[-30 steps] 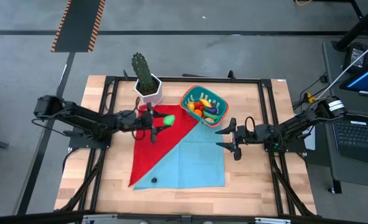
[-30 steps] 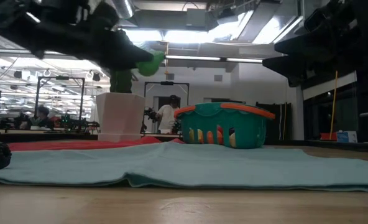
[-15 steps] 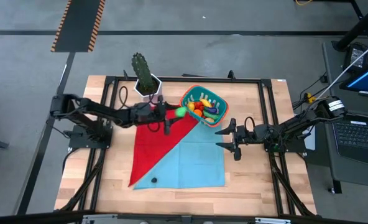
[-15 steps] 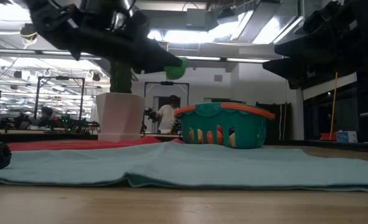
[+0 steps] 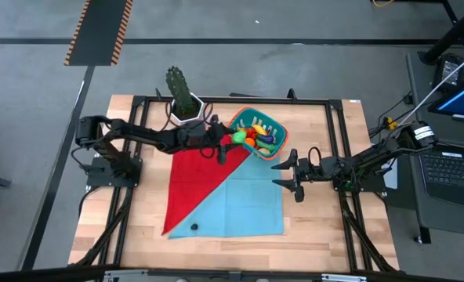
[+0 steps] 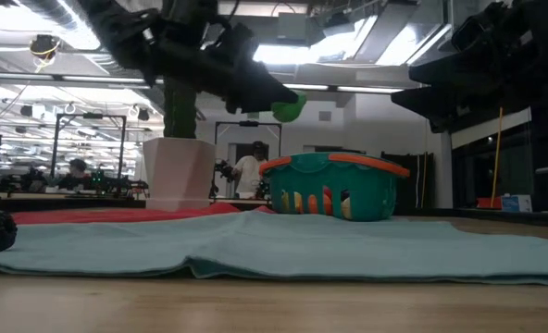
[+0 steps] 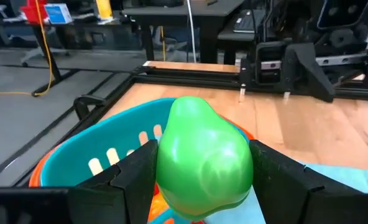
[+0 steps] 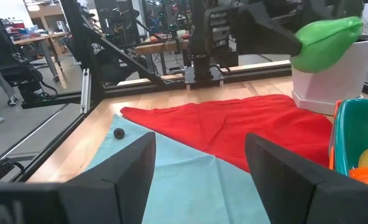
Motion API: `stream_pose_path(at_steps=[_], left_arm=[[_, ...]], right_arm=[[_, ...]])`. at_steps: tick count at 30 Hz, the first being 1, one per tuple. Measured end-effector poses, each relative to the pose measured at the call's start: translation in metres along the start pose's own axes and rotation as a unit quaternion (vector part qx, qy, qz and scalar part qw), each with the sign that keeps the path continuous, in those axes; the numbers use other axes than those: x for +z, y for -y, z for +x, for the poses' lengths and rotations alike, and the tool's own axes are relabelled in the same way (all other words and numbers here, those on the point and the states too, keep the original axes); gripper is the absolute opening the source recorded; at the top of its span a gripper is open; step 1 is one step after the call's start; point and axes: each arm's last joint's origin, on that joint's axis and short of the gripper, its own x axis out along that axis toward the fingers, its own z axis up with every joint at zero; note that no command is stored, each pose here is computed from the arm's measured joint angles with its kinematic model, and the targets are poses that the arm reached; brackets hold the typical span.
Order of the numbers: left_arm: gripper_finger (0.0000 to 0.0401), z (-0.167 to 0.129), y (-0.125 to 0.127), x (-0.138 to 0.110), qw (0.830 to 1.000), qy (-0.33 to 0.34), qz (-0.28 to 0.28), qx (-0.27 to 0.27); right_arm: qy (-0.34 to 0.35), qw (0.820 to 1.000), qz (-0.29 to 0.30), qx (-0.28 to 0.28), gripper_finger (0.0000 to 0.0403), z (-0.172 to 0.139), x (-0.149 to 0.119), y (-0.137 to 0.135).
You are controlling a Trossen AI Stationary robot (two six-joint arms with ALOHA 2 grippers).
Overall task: Pick and placing Produce into tupperware
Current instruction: Put the green pear into the blue basket
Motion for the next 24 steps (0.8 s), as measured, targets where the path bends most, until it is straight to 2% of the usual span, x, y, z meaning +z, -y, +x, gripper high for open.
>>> stream_pose_path(at_steps=[11,16,24], left_arm=[[0.0218,0.013,-0.015,0.035,0.993,-0.099,0.068,0.011],[0.0211,0.012,-0.019,0.043,0.982,-0.157,0.094,-0.039],[0.0218,0.012,-0.02,0.051,0.98,-0.159,0.107,-0.046]], right_arm=[[0.0,1.0,0.0,0.0,0.0248,0.0,0.0,0.0],[0.0,1.0,0.003,0.0,0.0248,0.0,0.0,0.0],[-0.001,1.0,0.011,-0.001,0.0248,0.0,0.0,0.0]])
